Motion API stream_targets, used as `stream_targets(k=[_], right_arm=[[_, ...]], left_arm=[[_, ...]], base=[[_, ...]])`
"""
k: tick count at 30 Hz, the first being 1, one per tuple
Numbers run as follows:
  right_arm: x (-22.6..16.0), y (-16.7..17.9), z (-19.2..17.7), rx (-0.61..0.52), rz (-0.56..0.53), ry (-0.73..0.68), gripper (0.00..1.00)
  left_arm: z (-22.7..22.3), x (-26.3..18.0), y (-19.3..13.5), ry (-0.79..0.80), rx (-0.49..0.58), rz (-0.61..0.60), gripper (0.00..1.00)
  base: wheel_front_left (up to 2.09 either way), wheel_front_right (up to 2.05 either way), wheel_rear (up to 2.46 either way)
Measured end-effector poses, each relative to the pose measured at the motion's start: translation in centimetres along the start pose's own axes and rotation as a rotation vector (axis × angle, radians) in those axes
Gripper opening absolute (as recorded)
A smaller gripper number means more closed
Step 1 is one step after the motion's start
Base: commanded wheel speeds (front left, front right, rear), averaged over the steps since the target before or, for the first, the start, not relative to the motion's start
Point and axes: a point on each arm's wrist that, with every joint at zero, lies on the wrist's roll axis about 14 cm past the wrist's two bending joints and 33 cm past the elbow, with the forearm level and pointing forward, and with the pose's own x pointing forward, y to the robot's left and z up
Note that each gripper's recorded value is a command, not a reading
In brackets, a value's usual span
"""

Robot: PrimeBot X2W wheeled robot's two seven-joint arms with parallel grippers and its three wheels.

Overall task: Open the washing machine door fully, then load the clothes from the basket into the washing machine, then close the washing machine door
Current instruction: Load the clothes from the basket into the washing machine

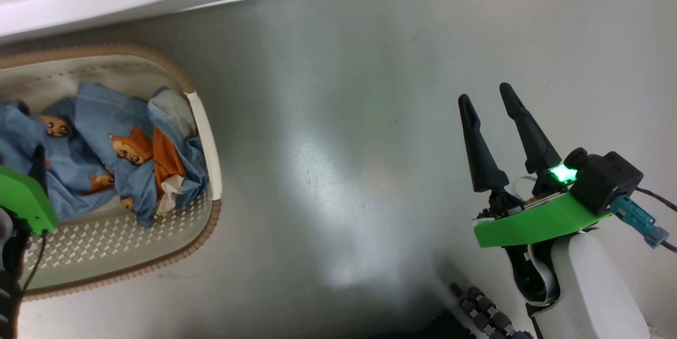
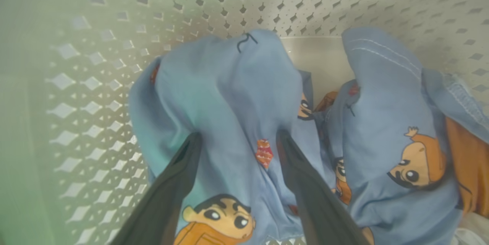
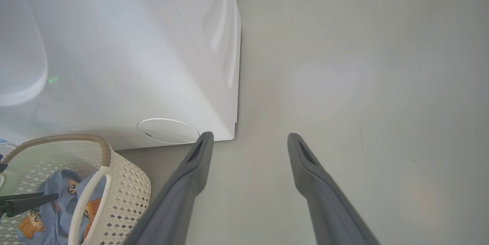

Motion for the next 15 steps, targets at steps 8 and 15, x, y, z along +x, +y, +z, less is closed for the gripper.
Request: stream_targets(k=[8,15], right_arm=[[-0.3,-0.5,-0.5,-0.001,-0.013,0.015,1.00],[-0.3,-0.9,-0.9,0.023,-0.028,0.023,1.00]], left_arm=[[-1.0,1.2,-0.1,0.082,0.021,0.013,1.00],[-1.1,2.1,0.4,0.111,0.026,0.031,0.72]], base=[[0.00,0.00,0.00],[0.00,0.00,0.00]])
